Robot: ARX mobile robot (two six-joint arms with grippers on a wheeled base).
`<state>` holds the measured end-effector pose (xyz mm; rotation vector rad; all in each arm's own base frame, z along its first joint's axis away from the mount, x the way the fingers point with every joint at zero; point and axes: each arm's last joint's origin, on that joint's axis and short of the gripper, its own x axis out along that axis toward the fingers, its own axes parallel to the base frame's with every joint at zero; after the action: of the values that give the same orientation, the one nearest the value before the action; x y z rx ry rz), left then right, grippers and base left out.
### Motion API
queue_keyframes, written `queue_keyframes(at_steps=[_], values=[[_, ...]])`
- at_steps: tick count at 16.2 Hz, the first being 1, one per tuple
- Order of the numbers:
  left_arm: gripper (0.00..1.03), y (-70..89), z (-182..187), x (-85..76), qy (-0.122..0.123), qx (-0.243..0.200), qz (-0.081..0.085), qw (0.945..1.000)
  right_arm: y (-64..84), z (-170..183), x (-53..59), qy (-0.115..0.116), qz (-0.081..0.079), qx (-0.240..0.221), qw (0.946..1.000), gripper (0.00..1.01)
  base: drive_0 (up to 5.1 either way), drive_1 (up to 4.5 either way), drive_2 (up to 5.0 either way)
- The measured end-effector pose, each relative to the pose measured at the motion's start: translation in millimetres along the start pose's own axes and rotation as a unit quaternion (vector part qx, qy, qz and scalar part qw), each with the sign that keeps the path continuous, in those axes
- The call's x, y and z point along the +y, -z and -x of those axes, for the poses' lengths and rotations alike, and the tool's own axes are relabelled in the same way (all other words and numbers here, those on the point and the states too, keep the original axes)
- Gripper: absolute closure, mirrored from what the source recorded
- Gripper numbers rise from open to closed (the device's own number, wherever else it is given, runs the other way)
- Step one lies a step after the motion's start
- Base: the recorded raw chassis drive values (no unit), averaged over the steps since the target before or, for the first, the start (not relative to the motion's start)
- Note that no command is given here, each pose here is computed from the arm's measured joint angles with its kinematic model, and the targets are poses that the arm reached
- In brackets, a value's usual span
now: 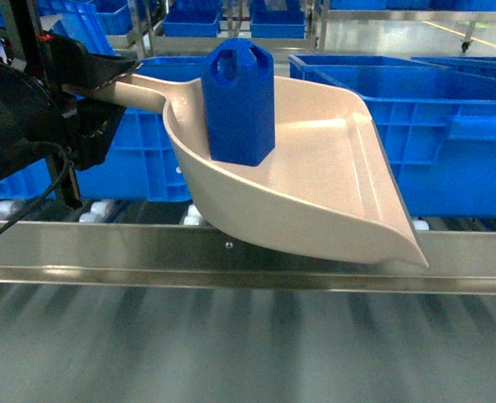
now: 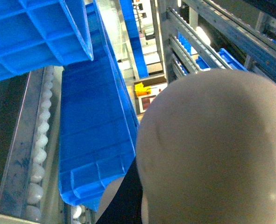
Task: Place part in tray to right shelf
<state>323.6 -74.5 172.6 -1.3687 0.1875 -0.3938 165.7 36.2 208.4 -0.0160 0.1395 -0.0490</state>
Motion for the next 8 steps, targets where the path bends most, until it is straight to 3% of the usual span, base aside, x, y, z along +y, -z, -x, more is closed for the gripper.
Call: queue_keyframes(at_steps=[8], values=[[0.87, 0.7, -0.5, -0.6, 0.001, 0.0, 0.0, 1.0, 0.3, 0.0, 0.0, 0.0, 0.0, 0.001, 1.0, 0.03, 2.6, 2.54, -4.9]])
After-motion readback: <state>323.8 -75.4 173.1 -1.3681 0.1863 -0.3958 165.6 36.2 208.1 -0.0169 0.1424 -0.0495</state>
